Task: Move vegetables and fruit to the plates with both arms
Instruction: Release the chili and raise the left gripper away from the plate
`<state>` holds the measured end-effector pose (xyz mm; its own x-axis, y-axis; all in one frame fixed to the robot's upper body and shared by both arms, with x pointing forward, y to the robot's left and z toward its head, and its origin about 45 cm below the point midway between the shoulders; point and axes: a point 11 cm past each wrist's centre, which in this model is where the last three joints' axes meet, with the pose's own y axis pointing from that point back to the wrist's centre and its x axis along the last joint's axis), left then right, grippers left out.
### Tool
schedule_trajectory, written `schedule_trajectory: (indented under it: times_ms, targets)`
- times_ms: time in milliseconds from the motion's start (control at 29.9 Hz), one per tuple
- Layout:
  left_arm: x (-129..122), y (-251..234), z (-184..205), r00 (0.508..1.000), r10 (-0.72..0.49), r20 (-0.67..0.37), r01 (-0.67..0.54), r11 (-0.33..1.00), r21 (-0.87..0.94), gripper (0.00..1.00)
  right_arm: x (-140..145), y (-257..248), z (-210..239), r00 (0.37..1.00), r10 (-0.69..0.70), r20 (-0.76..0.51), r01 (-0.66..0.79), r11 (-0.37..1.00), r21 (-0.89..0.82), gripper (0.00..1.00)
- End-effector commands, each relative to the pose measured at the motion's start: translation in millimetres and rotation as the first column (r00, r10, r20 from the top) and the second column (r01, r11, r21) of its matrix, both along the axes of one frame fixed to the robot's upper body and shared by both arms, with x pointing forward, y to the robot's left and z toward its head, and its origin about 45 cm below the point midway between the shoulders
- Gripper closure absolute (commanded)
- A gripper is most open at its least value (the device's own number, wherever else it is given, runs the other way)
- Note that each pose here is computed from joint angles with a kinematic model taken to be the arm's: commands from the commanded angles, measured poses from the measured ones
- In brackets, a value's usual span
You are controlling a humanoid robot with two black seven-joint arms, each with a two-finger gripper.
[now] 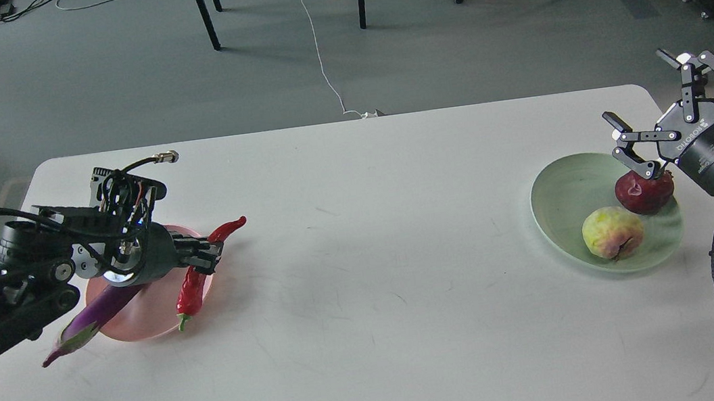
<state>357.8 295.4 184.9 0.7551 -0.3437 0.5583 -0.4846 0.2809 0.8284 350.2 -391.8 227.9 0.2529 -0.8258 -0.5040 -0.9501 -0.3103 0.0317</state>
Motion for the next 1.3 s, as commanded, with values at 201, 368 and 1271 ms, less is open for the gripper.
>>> schedule_trajectory:
  times_ms: [201,368,1271]
  targets:
    - [1,22,1,1.000,0.000,0.006,0.000,0.999,0.038,0.78,0,0,0,1.000,-0.001,-0.001,0.001,1.000,-0.002,0.01]
    - [1,22,0,1.000,0.002,0.006,-0.003,0.999,0.038,0.41,0,0,0,1.000,-0.001,0.000,0.001,1.000,-0.001,0.01]
    - [62,-44,103,0.831,0.423,-0.360,-0.362,-0.079,-0.929,0.00,21,29,9,0.999,0.001,0.040,-0.002,1.000,0.030,0.01]
